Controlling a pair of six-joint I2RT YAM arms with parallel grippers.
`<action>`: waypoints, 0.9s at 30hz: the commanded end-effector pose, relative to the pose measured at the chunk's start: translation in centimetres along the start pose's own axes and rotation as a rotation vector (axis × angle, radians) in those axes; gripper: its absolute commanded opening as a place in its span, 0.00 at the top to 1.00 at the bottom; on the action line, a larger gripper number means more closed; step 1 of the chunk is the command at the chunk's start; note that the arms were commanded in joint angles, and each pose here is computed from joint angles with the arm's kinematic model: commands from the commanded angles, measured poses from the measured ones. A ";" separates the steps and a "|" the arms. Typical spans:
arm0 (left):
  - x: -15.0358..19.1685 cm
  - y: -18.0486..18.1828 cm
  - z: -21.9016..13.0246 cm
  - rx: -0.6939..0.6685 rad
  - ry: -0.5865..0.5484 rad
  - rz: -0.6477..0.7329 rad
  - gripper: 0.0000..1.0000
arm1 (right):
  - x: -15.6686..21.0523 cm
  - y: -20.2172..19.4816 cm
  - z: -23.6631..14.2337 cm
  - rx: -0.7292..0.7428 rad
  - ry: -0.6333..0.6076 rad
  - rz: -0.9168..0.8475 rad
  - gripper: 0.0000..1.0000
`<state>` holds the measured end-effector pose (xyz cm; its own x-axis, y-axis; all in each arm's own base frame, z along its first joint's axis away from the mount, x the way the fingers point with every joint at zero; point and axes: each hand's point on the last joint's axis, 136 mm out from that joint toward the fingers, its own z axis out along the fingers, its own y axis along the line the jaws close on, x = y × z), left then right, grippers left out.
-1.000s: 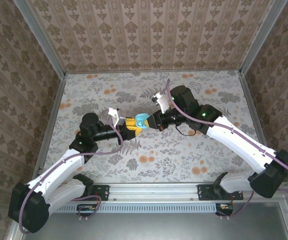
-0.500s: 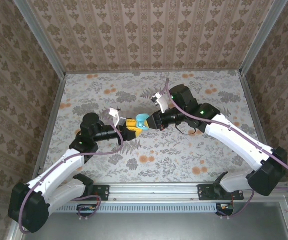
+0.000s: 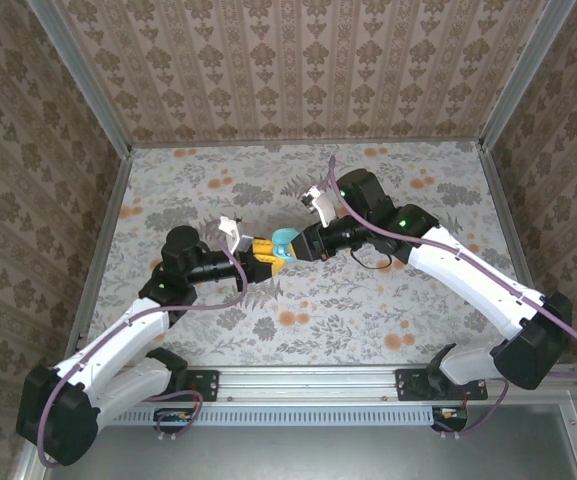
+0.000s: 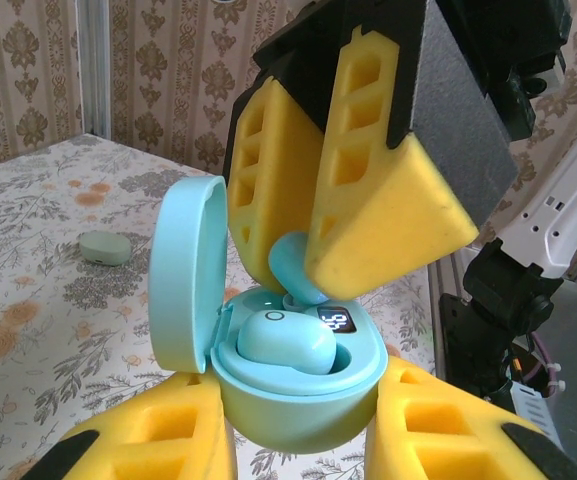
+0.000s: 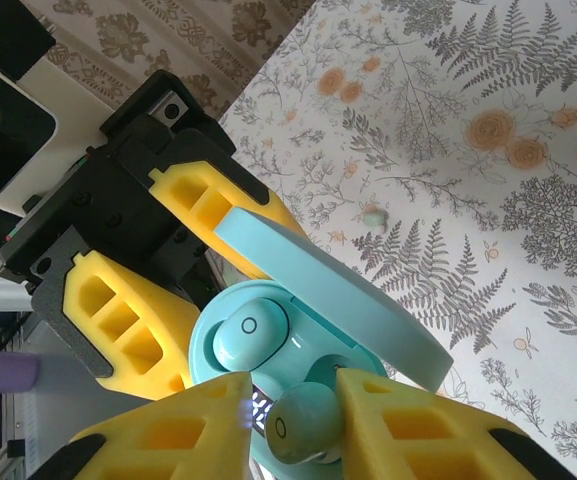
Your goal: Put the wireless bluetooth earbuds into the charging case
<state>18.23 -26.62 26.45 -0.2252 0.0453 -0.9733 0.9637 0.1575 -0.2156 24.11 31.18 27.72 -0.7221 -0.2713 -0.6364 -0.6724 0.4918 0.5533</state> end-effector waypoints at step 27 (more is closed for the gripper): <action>-2.8 -1.4 -0.2 0.040 -0.071 0.089 0.88 | -1.6 -0.2 -2.1 0.115 -0.046 0.001 0.62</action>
<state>18.23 -26.62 26.96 -0.2033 0.0318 -0.9786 0.9682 0.1551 -0.1961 24.92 30.22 28.02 -0.7329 -0.2606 -0.6285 -0.6429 0.5677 0.5143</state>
